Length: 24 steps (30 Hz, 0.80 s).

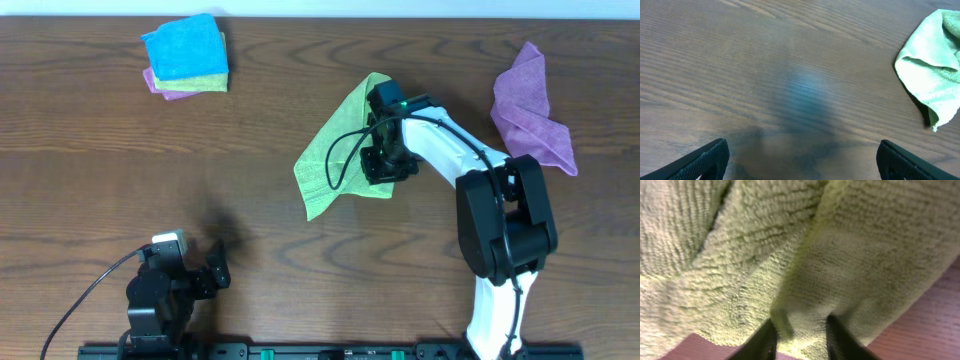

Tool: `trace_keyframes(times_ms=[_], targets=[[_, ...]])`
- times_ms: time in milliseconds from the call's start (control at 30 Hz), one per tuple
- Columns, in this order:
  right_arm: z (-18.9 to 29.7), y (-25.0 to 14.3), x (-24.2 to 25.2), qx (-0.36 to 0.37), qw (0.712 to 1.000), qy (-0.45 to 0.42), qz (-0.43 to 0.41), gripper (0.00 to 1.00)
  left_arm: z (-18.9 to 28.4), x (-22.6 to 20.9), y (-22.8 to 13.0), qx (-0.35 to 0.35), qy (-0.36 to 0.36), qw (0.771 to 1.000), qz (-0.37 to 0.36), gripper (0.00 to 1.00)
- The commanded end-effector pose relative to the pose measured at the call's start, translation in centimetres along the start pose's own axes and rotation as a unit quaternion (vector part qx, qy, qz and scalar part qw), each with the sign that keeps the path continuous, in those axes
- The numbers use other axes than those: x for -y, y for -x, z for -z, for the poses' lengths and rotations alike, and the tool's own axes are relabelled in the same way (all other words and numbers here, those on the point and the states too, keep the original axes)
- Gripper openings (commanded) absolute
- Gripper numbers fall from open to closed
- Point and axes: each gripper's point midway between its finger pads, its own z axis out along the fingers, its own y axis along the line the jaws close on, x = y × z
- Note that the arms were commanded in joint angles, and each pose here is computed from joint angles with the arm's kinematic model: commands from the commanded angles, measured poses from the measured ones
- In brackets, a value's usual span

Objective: Fold the cloth
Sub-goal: 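Lower the green cloth flat onto the table with the right gripper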

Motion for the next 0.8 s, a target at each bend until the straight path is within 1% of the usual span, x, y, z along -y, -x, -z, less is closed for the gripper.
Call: trace_keyframes(times_ms=[0,33,167,267,433,467,533,600,667,767], targets=[[-1.0,-0.3,0.5,-0.010,1.000,-0.019,-0.003,0.09,0.0,-0.1,-0.2,-0.001,0.000,1.000,0.005,0.95],[-1.0,-0.3,0.5,-0.010,1.000,-0.019,-0.003,0.01,0.0,-0.1,-0.2,-0.001,0.000,1.000,0.005,0.95],[0.0,0.0,0.4,0.002,1.000,-0.016,-0.002,0.01,0.0,-0.1,-0.2,-0.001,0.000,1.000,0.005,0.95],[1.8,0.4,0.0,0.027,1.000,-0.011,0.001,0.01,0.0,0.0,-0.2,-0.001,-0.001,1.000,0.006,0.96],[6.3,0.7,-0.7,0.076,0.997,-0.001,0.003,0.02,0.2,1.8,-0.2,-0.013,-0.051,0.994,0.093,0.95],[7.7,0.5,-0.8,0.088,0.996,0.002,0.001,0.01,0.3,2.6,-0.1,-0.016,-0.073,0.990,0.116,0.95],[9.4,0.3,-0.8,0.105,0.994,0.004,-0.006,0.01,0.4,3.4,-0.1,-0.024,-0.096,0.983,0.157,0.96],[10.6,0.0,-0.6,0.116,0.993,0.003,-0.012,0.01,0.5,3.9,0.1,-0.027,-0.109,0.977,0.184,0.96],[11.8,-0.4,0.2,0.124,0.992,-0.012,-0.033,0.01,0.8,4.9,0.9,-0.021,-0.139,0.968,0.206,0.96],[12.2,-0.9,0.7,0.121,0.991,-0.013,-0.050,0.01,1.1,5.7,1.8,-0.016,-0.161,0.958,0.236,0.96]])
